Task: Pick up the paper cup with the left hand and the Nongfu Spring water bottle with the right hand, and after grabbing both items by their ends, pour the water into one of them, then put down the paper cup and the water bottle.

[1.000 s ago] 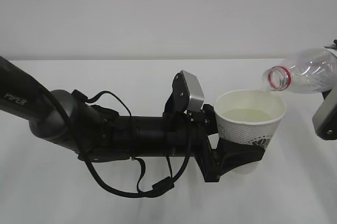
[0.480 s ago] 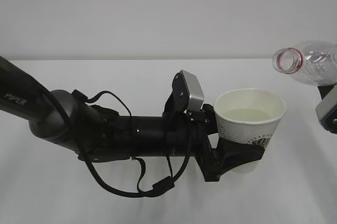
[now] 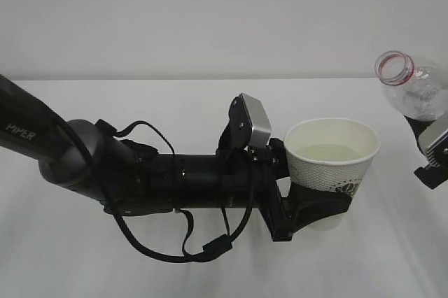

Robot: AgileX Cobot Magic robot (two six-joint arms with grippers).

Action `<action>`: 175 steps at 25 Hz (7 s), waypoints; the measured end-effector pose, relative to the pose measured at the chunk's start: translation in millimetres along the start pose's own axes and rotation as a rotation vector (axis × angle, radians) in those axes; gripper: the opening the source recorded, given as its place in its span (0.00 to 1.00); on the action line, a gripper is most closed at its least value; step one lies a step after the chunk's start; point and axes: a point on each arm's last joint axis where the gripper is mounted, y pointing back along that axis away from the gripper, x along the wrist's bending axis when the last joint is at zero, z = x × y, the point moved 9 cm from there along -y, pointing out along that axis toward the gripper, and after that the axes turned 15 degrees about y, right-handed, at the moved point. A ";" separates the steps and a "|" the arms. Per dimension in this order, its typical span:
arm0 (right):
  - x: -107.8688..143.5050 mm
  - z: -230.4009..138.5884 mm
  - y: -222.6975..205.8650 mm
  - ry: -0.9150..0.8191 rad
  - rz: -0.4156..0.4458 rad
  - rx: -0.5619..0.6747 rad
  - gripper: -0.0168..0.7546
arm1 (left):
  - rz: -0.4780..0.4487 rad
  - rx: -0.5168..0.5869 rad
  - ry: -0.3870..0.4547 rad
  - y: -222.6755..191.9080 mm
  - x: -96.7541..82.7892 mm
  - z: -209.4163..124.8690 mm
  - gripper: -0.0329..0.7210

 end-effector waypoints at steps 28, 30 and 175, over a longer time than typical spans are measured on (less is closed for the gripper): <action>9.4 -7.3 -2.4 -0.739 0.016 0.036 0.66 | 0.026 -0.021 0.017 0.1 4.7 3.8 0.76; 16.0 -10.5 -3.7 -0.772 0.031 0.053 0.66 | 0.035 -0.015 0.018 0.2 6.3 2.6 0.76; 39.2 -14.8 -7.6 -0.870 0.093 0.074 0.80 | 0.090 -0.018 0.042 0.8 16.7 2.2 0.76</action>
